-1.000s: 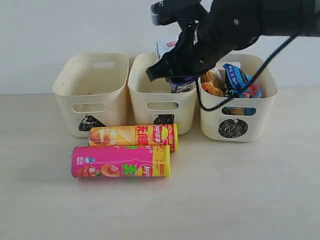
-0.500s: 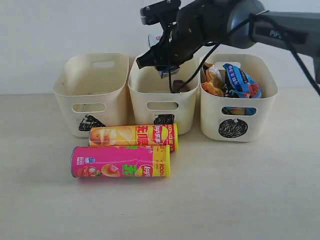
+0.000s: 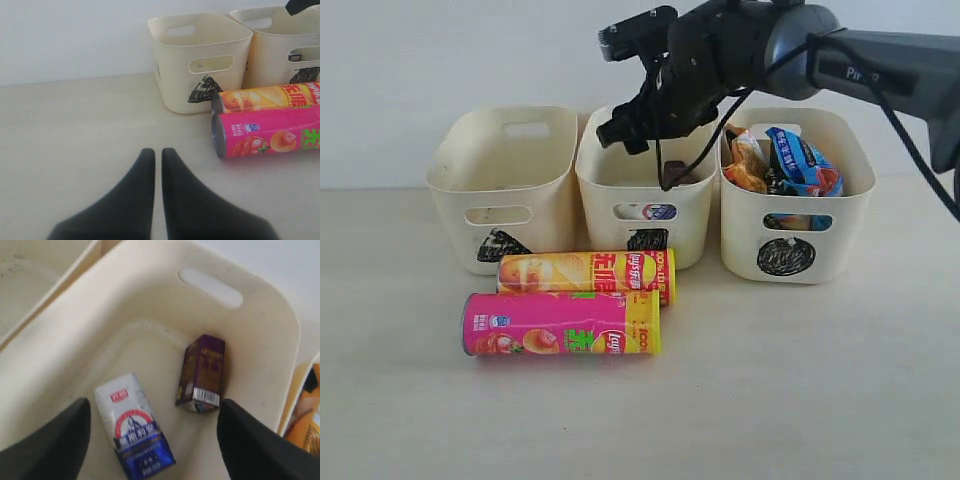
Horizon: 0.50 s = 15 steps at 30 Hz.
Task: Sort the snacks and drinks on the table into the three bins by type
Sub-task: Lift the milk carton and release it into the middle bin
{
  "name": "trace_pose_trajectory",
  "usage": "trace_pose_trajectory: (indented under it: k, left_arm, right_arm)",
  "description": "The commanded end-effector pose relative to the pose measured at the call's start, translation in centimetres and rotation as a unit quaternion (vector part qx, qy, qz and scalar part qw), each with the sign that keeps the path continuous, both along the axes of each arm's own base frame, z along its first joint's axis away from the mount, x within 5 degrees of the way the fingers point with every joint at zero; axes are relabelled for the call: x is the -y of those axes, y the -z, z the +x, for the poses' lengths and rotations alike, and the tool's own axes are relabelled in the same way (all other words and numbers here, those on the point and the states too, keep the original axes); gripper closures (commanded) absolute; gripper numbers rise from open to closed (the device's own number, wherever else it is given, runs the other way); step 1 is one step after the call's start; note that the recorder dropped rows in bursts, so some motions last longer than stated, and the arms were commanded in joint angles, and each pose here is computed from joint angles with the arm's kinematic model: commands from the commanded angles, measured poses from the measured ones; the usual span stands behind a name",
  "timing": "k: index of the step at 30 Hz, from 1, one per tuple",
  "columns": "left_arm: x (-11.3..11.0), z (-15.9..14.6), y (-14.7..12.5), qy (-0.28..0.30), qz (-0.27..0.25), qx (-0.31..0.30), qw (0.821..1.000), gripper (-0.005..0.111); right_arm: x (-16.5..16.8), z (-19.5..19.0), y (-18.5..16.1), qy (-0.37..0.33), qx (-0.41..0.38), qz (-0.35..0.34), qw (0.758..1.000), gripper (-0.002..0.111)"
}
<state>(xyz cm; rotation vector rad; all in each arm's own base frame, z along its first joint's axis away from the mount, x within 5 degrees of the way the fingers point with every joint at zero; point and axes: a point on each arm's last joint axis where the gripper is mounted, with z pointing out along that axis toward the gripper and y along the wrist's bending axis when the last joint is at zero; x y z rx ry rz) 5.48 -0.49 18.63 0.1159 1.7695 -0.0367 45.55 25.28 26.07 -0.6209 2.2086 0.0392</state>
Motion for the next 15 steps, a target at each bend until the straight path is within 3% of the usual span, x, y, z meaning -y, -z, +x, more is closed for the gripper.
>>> trace_pose_trajectory:
  k: [1,4,7,15]
  left_arm:
    - [0.0,0.0,-0.2,-0.002,-0.003,0.006,1.000,0.103]
    - [0.0,0.0,-0.2,-0.002,-0.003,0.006,1.000,0.103]
    - [0.0,0.0,-0.2,-0.002,-0.003,0.006,1.000,0.103]
    - [0.0,0.0,-0.2,-0.002,-0.003,0.006,1.000,0.103]
  right_arm:
    - [1.8,-1.3,-0.9,-0.006,-0.059,-0.086,0.995,0.053]
    - [2.6,-2.1,-0.9,-0.010,-0.098,-0.134,0.986,0.076]
    - [3.8,-2.5,-1.7,0.011,-0.119,-0.147,0.982,0.107]
    - [8.1,-3.2,-2.4,0.067,-0.150,-0.098,0.981,0.108]
